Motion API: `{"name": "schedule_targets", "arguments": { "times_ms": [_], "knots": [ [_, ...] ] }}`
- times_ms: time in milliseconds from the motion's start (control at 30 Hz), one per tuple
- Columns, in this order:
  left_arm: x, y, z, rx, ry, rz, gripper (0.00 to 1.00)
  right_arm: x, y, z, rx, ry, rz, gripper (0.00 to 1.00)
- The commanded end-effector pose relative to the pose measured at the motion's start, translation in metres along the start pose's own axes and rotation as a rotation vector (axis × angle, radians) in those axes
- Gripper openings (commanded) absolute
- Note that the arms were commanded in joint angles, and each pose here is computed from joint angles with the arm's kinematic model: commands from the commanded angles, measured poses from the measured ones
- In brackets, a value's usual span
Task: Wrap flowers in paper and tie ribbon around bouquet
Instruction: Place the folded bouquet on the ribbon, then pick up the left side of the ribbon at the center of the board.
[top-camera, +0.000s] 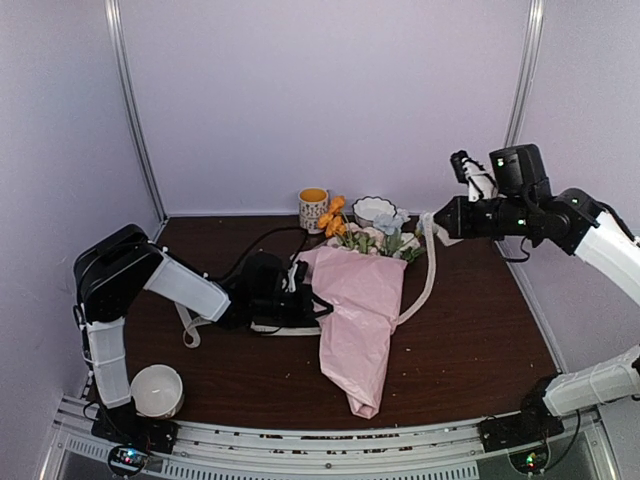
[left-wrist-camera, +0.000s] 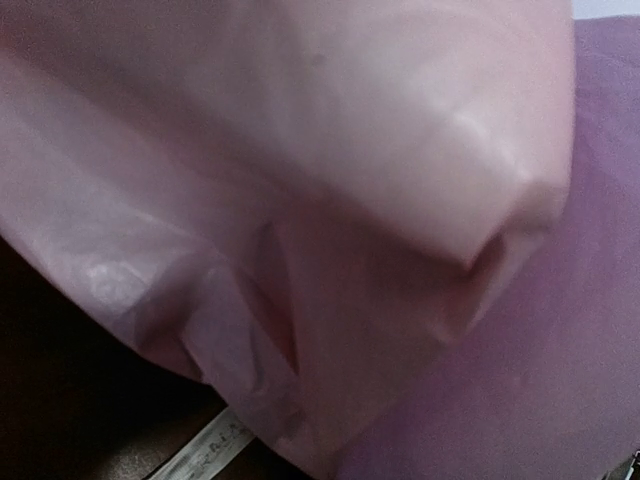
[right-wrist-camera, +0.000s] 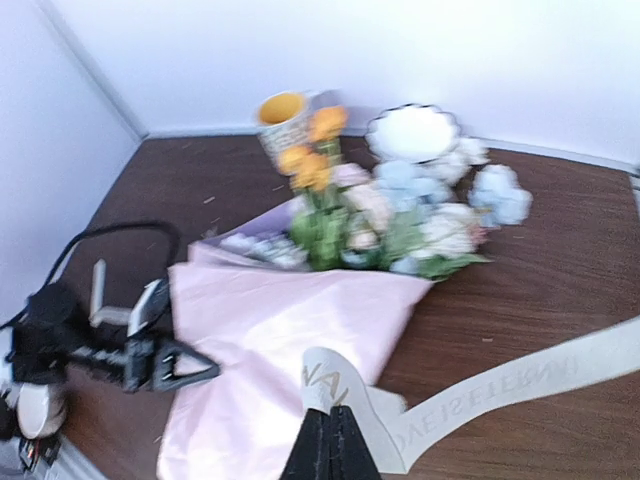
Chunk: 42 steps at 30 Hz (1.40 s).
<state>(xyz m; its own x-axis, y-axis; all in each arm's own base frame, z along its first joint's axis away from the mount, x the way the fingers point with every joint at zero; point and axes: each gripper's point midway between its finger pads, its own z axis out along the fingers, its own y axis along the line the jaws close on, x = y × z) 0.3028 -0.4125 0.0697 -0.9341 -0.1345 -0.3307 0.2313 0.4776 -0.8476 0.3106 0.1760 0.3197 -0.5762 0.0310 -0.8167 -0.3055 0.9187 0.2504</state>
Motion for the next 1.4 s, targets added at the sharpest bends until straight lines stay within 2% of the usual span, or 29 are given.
{"name": "schedule_targets", "arguments": {
  "times_ms": [0,100,233,467,500,600,667,800,867,933,1000,1067,1133,1233,1333,1367],
  "knots": [
    [0.004,0.007,0.005,-0.009,0.013,0.037,0.0,0.014,0.105,0.01,-0.389,0.023,-0.023,0.0],
    [0.008,0.014,0.005,-0.02,0.012,0.018,0.0,0.041,0.138,0.04,-0.477,0.098,0.019,0.0],
    [0.011,0.018,0.004,-0.029,0.011,0.01,0.0,0.111,0.156,0.105,-0.469,0.32,0.076,0.0],
    [0.012,0.026,0.001,-0.059,-0.004,-0.006,0.0,0.2,0.129,0.167,-0.301,0.546,0.117,0.0],
    [0.012,0.026,0.0,-0.063,-0.007,-0.004,0.02,0.211,0.124,0.173,-0.276,0.57,0.116,0.0],
    [0.009,0.023,-0.004,-0.077,-0.012,0.011,0.21,0.236,0.11,0.186,-0.212,0.632,0.117,0.0],
    [0.005,0.02,-0.01,-0.103,-0.022,0.036,0.29,0.248,0.102,0.192,-0.178,0.662,0.121,0.0],
    [-0.013,0.003,-0.032,-0.222,-0.03,0.196,0.48,0.264,0.093,0.198,-0.136,0.694,0.119,0.0],
    [-0.025,-0.002,-0.05,-0.328,-0.033,0.289,0.6,0.269,0.089,0.199,-0.122,0.702,0.117,0.0],
    [-0.034,-0.001,-0.079,-0.471,-0.035,0.374,0.78,0.27,0.089,0.199,-0.119,0.701,0.109,0.0],
    [-0.052,-0.003,-0.116,-0.627,-0.086,0.448,0.96,0.269,0.089,0.199,-0.12,0.699,0.098,0.0],
    [-0.072,-0.001,-0.16,-0.806,-0.158,0.488,0.98,0.267,0.091,0.198,-0.121,0.697,0.083,0.0],
    [-0.086,0.011,-0.205,-0.945,-0.239,0.462,0.98,0.267,0.091,0.198,-0.119,0.697,0.069,0.0],
    [-0.088,0.051,-0.266,-1.065,-0.347,0.253,0.98,0.264,0.093,0.198,-0.121,0.691,0.059,0.0],
    [-0.067,0.085,-0.301,-1.106,-0.358,0.095,0.96,0.262,0.095,0.197,-0.124,0.688,0.046,0.0],
    [-0.056,0.095,-0.306,-1.104,-0.355,0.051,0.91,0.261,0.095,0.196,-0.123,0.686,0.041,0.0]
  ]
}}
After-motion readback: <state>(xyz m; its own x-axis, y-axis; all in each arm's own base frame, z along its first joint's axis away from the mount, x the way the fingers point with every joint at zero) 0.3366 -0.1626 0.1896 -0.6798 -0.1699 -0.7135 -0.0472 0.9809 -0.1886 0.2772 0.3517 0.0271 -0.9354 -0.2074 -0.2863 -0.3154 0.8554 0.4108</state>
